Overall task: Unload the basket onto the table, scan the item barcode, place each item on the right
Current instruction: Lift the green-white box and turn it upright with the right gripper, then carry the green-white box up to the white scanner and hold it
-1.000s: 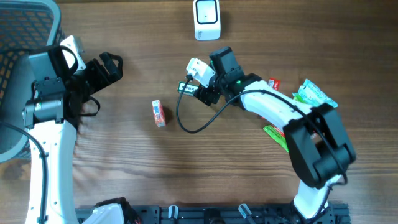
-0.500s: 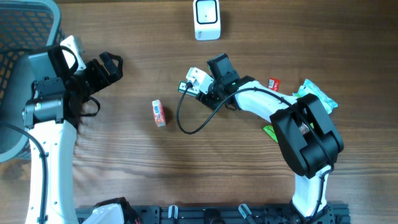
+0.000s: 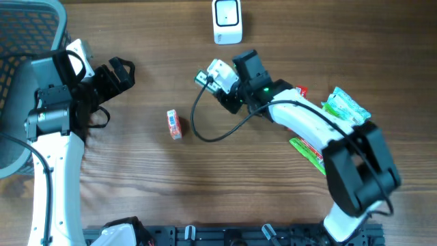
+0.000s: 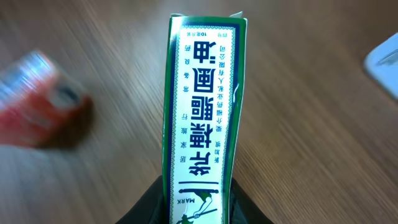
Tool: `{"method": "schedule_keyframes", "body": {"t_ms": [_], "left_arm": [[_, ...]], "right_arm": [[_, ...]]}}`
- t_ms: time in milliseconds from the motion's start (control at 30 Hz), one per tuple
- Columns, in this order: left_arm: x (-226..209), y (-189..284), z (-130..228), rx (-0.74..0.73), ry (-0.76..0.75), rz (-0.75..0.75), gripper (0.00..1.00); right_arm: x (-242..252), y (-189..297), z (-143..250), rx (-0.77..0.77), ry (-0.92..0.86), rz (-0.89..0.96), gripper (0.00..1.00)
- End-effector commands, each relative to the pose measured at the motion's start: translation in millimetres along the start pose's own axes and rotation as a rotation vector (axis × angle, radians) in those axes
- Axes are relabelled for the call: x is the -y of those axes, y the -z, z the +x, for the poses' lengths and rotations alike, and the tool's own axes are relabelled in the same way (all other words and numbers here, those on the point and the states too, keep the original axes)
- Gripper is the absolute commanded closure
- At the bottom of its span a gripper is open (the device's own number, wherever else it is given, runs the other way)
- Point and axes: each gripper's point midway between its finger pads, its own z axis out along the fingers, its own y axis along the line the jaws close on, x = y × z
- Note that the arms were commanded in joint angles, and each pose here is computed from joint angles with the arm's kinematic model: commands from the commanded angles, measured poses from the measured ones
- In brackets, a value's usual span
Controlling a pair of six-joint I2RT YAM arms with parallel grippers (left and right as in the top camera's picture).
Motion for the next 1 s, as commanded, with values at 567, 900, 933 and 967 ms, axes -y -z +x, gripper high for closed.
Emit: {"method": "schedule_keyframes", "body": {"t_ms": [567,900,933,967], "left_arm": [[0.1,1.9,-6.1,0.016,-0.018,-0.003,0.00],[0.1,1.9,-6.1,0.016,-0.018,-0.003,0.00],[0.1,1.9,-6.1,0.016,-0.018,-0.003,0.00],[0.1,1.9,-6.1,0.016,-0.018,-0.003,0.00]], "right_arm": [[-9.4,155.5,-153.2,0.217,-0.520,-0.239,0.82],[64.4,77.2,-172.0,0.407,-0.713,-0.529,0.81],[72.2,61.6,-172.7,0.437,-0.736,-0.573,0.82],[77.3,53.6,-172.1,0.451,-0.757,-0.593,0.82]]}}
